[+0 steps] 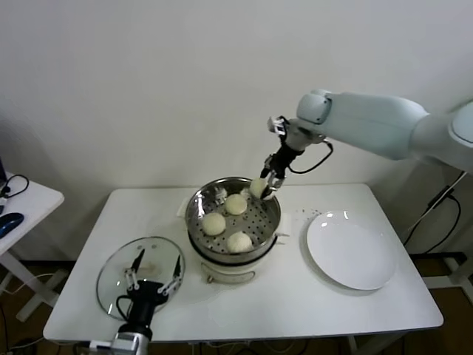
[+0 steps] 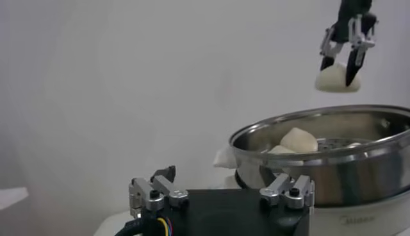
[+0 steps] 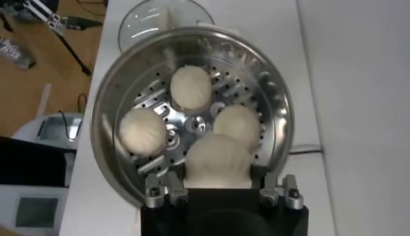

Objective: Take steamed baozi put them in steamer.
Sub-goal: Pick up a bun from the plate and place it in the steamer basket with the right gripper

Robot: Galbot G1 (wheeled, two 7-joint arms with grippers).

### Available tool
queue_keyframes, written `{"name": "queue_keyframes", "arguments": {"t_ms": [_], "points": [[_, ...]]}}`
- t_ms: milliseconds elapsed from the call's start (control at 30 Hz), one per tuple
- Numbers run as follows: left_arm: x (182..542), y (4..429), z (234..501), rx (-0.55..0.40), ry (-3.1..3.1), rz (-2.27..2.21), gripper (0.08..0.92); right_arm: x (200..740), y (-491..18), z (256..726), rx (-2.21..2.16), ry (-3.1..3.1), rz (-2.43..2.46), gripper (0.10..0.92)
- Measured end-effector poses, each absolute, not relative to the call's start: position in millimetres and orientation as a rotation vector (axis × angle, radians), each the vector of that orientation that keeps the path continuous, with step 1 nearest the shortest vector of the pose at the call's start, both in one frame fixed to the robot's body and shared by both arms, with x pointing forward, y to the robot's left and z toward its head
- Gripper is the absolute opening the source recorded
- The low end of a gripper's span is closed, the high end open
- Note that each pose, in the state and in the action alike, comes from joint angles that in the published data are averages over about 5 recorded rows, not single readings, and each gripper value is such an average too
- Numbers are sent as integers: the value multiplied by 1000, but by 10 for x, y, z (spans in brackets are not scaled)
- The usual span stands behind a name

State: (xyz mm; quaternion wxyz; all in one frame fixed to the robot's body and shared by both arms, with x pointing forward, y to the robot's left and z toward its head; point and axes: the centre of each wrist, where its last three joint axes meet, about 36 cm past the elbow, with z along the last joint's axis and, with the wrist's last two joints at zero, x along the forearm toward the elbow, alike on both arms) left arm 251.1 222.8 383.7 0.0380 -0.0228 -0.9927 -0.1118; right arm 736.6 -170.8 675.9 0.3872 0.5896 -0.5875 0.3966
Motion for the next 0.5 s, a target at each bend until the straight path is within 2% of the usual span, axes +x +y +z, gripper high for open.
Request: {"name": "queue_keyframes", "arguments": {"t_ms": [500], "points": [[2538, 2266, 3796, -70, -3042, -350, 823, 7321, -1404, 6197, 1495, -1399, 1002, 662]]}}
